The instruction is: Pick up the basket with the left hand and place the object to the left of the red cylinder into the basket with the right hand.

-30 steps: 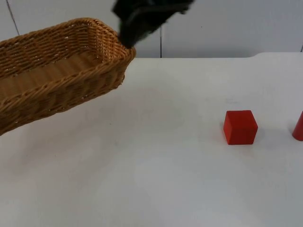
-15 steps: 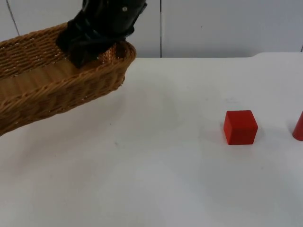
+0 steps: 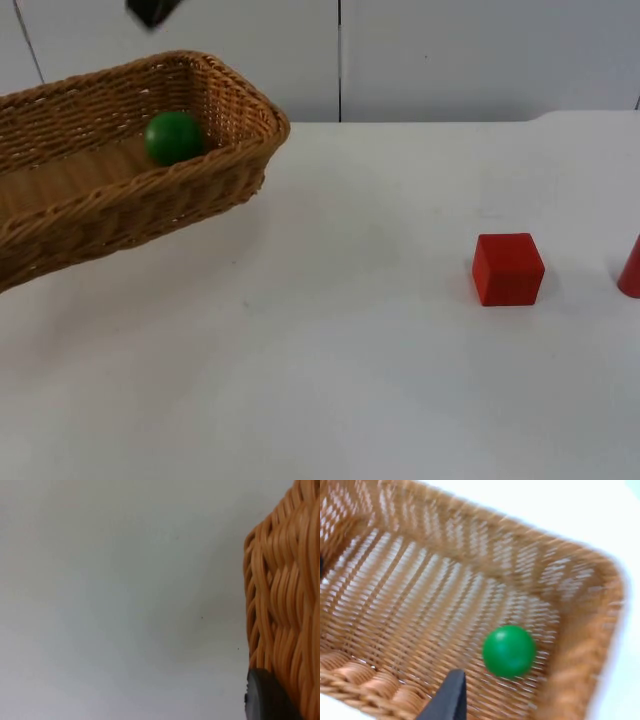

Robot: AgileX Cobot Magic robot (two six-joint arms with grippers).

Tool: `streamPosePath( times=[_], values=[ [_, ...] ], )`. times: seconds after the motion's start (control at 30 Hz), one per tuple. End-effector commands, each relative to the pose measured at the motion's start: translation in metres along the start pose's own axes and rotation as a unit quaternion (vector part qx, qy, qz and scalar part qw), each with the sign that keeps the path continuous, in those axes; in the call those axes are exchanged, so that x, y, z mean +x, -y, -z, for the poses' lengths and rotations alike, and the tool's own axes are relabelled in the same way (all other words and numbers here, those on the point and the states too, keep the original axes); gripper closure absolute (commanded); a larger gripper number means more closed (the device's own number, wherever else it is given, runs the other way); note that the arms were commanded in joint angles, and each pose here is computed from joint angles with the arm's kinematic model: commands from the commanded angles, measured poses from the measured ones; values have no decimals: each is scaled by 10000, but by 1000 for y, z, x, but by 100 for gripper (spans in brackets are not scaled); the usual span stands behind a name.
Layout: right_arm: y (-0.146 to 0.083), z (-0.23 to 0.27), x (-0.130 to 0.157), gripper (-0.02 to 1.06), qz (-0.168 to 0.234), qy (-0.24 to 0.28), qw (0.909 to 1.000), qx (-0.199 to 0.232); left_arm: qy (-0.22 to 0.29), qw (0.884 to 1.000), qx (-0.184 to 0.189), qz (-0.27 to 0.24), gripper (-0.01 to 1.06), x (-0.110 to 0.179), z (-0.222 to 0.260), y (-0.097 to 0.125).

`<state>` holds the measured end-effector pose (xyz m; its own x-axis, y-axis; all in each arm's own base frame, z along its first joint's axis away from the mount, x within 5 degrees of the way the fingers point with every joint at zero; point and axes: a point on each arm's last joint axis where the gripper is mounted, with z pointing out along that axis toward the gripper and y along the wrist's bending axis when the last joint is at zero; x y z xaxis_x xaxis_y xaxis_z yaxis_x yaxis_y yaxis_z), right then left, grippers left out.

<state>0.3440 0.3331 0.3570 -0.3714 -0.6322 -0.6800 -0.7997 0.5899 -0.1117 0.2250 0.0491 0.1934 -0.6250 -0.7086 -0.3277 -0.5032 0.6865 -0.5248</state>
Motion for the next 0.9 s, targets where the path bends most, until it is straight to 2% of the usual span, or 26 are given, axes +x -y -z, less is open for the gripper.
streamPosePath(
  times=[0.0,0.1,0.2,0.3,0.37,0.5,0.53,0.57,0.67,0.87],
  values=[
    [4,33,-5,-1,-30,142,9996,227,56,10000,34,62,105,-1,2,1],
    [1,83,1,-1,-54,405,9988,279,56,10000,35,54,105,-1,2,1],
    [-3,103,13,-1,-53,446,9986,287,52,10000,22,29,105,-1,2,1],
    [-10,129,45,-1,-150,390,9988,272,52,10000,-8,-25,105,-1,2,0],
    [-12,136,55,-1,-149,373,9988,269,42,9999,-39,-87,105,-1,2,0],
    [-23,162,104,-1,-207,162,9994,228,26,9999,-48,-113,105,-1,2,-1],
    [-23,162,104,-1,-207,162,9994,228,26,9999,-48,-113,105,-1,2,-1],
    [-26,167,116,-1,-207,124,9995,221,26,9999,-48,-113,105,-1,2,-1],
    [-33,180,146,-1,-284,236,9990,239,20,9999,-46,-113,105,-1,2,0],
    [-41,197,180,-1,-381,384,9982,261,-26,9998,-58,-198,105,0,2,0]
  ],
)
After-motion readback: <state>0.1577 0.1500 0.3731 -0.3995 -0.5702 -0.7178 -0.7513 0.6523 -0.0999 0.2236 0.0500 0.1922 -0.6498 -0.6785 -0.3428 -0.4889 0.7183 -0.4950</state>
